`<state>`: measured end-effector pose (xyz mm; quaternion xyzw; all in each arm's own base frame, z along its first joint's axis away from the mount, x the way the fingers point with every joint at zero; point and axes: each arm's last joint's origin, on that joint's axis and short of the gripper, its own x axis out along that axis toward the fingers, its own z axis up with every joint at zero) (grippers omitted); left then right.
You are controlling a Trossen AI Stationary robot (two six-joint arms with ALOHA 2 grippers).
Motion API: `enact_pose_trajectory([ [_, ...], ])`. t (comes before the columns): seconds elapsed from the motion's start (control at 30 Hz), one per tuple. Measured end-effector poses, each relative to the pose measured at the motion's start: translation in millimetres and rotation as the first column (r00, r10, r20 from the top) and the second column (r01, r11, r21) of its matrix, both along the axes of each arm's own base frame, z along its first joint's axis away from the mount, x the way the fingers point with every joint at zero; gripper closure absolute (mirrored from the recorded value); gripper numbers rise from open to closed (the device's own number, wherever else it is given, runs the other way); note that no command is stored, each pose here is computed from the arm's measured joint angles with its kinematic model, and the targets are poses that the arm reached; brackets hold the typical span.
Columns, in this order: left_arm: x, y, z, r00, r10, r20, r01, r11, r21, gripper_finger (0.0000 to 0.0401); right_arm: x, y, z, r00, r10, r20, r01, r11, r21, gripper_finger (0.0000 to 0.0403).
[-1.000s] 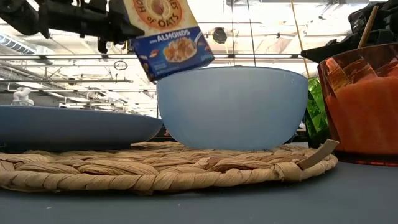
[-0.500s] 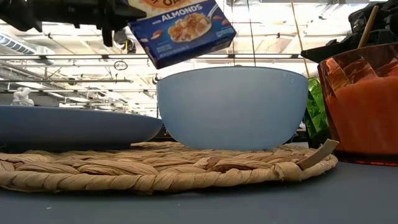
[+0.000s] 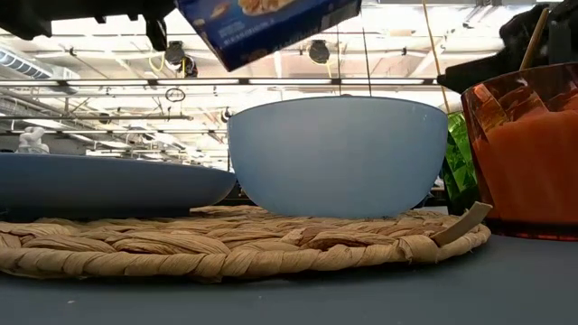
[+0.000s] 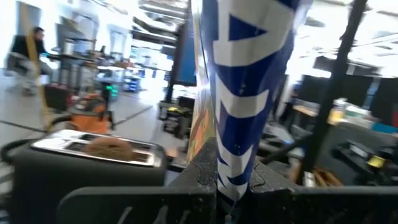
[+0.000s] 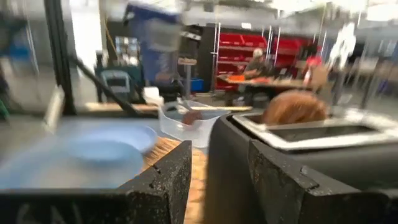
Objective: Arrange a breakfast setting
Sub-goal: Pour the cereal from the cereal box into the blue bowl on the table mat
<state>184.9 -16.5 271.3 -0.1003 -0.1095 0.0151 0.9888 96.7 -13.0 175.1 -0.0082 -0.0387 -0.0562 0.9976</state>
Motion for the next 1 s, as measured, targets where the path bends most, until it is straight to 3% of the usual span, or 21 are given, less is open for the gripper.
enact_pose_trajectory([
  [0.13, -1, -8, 0, 0.995, -0.103, 0.001, 0.103, 0.995, -0.004, 0.0398, 0, 0, 0, 0.999, 0.017, 0.034, -0.026, 0.961, 0.276, 0.0252],
  [0.27, -2, -15, 0, 0.985, -0.173, 0.000, 0.173, 0.985, -0.002, 0.0398, 0, 0, 0, 0.998, 0.022, 0.054, -0.042, 0.909, 0.415, 0.0252],
  [0.83, -2, -19, 0, 0.982, -0.187, -0.002, 0.187, 0.982, -0.004, 0.0398, 0, -1, 0, 0.998, -0.016, 0.056, -0.009, 0.905, 0.426, 0.0252],
  [1.0, -2, -19, -1, 0.982, -0.187, -0.007, 0.187, 0.982, -0.004, 0.0398, 0, -2, 0, 0.998, -0.035, 0.056, 0.008, 0.906, 0.423, 0.0232],
])
